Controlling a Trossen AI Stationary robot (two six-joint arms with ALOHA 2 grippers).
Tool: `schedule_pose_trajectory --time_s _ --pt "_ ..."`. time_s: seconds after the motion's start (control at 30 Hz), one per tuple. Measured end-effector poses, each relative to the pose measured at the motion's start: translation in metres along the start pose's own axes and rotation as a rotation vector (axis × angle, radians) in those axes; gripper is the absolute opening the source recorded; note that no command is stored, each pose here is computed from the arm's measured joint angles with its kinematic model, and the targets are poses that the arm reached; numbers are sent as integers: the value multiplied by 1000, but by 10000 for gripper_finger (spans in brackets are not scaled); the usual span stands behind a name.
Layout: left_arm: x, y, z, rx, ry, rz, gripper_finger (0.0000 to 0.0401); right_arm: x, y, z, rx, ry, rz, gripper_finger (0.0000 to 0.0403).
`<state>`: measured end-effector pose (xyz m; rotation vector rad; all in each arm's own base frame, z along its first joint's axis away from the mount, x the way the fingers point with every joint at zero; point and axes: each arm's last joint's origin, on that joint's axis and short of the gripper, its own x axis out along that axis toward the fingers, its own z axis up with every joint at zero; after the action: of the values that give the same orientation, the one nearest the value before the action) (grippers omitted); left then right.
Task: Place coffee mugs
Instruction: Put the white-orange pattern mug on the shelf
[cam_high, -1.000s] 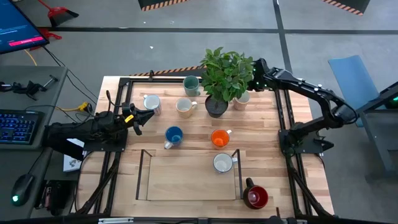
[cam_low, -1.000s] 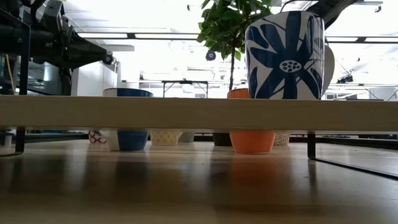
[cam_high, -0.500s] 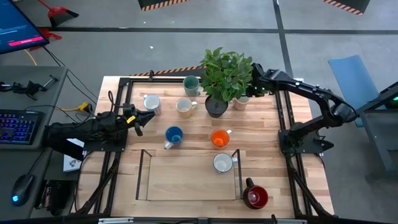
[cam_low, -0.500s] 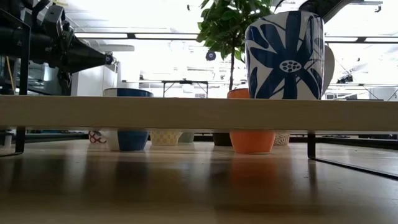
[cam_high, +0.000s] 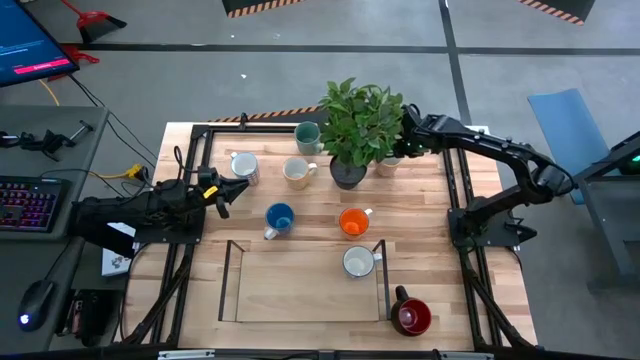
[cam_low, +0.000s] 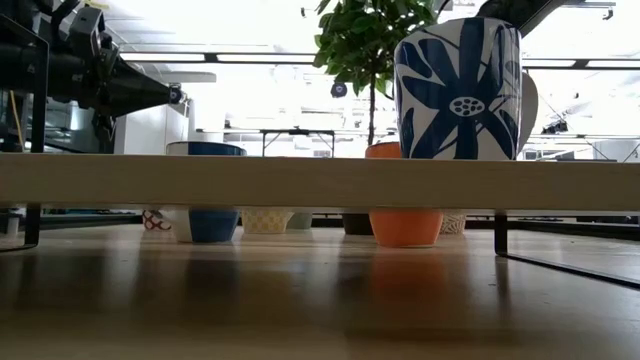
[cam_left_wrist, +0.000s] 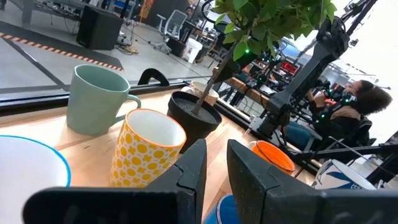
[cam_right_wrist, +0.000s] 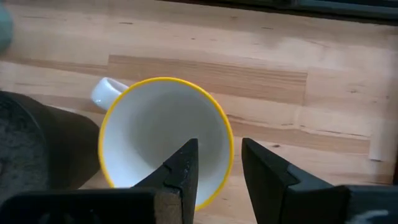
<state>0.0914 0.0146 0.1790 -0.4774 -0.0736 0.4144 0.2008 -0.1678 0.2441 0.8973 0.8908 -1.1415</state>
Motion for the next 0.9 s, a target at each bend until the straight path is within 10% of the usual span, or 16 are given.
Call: schedule_pose_trajectory --time_s 0.9 --pt "0 0 0 -7 1 -1 53 49 3 3 -54 104 -84 63"
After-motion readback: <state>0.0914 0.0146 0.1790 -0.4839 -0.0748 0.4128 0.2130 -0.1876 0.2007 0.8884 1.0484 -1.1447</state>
